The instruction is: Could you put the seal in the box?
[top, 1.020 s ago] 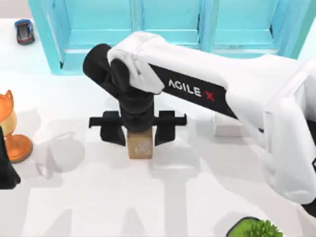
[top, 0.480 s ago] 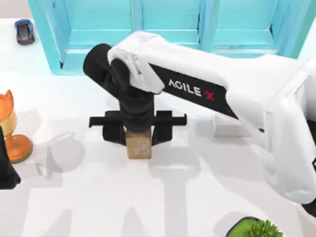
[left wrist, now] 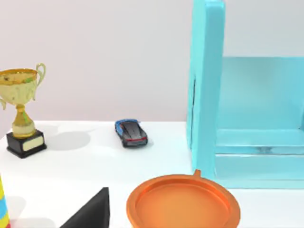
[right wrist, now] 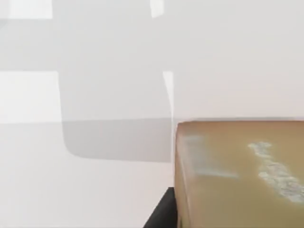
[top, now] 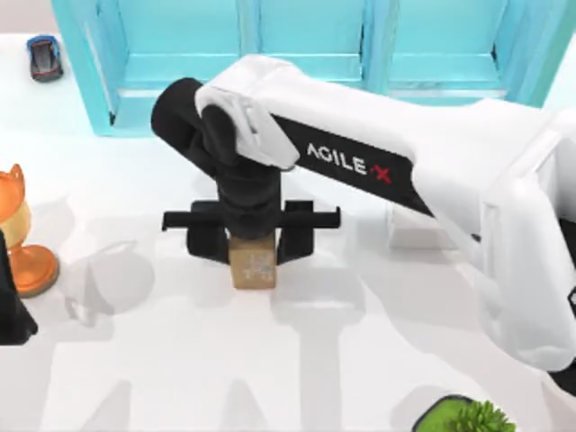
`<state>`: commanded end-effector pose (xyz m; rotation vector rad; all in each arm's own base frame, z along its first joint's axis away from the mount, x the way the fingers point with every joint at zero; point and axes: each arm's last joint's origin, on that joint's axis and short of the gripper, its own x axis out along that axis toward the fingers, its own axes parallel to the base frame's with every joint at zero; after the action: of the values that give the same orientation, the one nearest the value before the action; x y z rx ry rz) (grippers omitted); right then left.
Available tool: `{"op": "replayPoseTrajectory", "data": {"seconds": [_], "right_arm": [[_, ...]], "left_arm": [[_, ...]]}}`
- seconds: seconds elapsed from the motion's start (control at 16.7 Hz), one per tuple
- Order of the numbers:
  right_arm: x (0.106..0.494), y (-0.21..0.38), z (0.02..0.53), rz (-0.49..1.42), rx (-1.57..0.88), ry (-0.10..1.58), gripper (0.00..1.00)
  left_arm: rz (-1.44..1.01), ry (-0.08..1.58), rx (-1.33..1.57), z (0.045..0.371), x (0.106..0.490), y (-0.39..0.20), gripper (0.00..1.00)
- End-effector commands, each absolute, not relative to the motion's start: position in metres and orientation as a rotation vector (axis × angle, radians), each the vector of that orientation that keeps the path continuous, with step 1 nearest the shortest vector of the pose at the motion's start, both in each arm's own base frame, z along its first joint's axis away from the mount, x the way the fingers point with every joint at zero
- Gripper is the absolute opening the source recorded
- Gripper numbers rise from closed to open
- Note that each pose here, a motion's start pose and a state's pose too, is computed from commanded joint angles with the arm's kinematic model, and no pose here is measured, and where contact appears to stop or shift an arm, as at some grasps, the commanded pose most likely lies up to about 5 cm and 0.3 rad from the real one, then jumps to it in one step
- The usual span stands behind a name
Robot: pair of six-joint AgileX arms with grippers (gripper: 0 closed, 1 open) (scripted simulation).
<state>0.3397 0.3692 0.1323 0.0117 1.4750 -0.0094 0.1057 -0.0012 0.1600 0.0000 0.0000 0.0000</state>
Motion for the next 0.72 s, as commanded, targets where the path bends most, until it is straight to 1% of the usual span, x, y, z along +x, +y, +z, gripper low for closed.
{"op": "replayPoseTrajectory", "data": {"seconds": [0.18,0.36,0.54,0.72], "right_arm": [[0.345,0.370,0.144,-0.031,0.017,1.480,0.00],[0.348,0.373,0.173,-0.025,0.026,1.471,0.00],[0.344,0.372,0.205,-0.005,0.031,1.460,0.00],[0.338,0.368,0.224,0.000,0.020,1.466,0.00]], "left_arm": [[0.000,0.000,0.000,0.160,0.106,-0.001,1.00],[0.000,0.000,0.000,0.160,0.106,-0.001,1.00],[0.000,0.000,0.000,0.160,0.106,-0.001,1.00],[0.000,0.000,0.000,0.160,0.106,-0.001,1.00]]}}
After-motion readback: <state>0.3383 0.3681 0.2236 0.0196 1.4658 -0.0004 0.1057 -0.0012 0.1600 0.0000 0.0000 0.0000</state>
